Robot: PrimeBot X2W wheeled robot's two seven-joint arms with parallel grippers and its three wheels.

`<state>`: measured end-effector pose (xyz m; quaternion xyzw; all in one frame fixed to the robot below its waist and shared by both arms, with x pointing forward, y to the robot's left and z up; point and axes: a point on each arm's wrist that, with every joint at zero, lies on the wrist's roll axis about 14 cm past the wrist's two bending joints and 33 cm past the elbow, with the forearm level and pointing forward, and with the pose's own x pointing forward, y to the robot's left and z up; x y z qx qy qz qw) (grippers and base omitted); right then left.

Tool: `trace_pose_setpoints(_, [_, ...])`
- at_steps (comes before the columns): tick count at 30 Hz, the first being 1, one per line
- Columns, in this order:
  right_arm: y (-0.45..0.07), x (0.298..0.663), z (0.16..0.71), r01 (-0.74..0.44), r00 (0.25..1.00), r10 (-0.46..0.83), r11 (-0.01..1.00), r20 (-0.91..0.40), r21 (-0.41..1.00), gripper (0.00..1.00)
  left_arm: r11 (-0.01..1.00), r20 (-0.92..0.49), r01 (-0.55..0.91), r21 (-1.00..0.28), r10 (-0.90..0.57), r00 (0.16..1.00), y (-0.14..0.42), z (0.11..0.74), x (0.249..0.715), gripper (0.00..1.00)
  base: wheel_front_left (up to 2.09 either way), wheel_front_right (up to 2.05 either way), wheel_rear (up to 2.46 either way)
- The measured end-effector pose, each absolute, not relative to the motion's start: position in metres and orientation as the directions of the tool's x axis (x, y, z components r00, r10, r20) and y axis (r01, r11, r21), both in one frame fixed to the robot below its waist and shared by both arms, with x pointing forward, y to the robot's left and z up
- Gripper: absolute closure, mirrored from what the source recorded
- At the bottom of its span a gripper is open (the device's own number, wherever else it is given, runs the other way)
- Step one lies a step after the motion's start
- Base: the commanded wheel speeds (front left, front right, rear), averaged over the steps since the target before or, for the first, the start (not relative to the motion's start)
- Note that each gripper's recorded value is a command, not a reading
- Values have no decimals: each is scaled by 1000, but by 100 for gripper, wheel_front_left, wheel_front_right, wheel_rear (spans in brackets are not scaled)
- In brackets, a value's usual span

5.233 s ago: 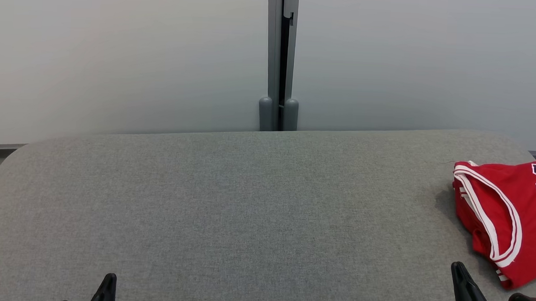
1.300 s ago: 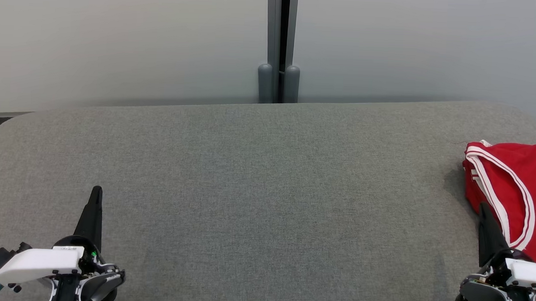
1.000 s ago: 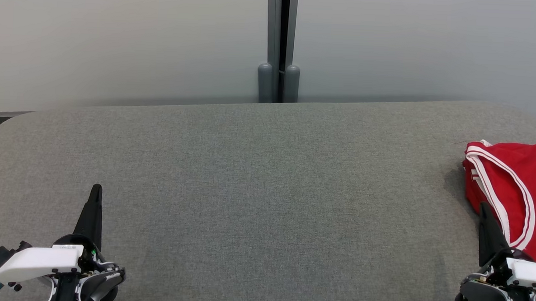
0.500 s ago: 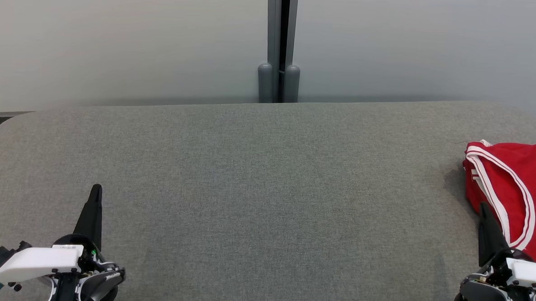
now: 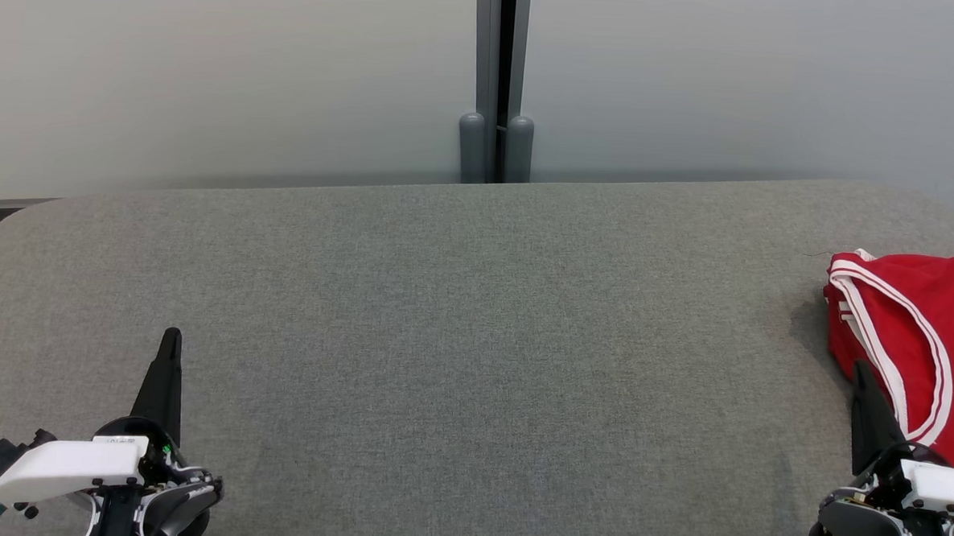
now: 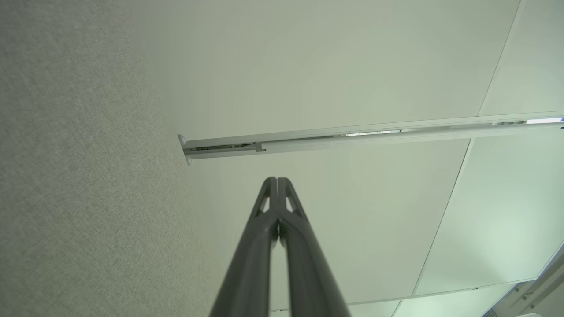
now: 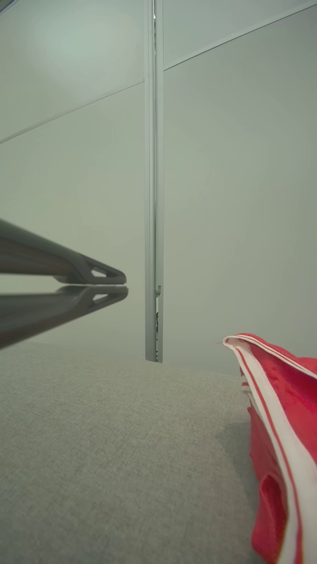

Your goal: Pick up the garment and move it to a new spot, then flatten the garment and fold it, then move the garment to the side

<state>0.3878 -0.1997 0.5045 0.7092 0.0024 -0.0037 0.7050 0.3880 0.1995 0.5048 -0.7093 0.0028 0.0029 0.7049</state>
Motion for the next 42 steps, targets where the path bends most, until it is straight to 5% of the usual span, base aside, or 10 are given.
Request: trace_pose_setpoints(42, [-200, 388, 504, 9, 1000, -3, -6, -9, 1000, 100, -7, -8, -8, -1000, 1, 1000, 200, 505, 388, 100, 0, 0, 0])
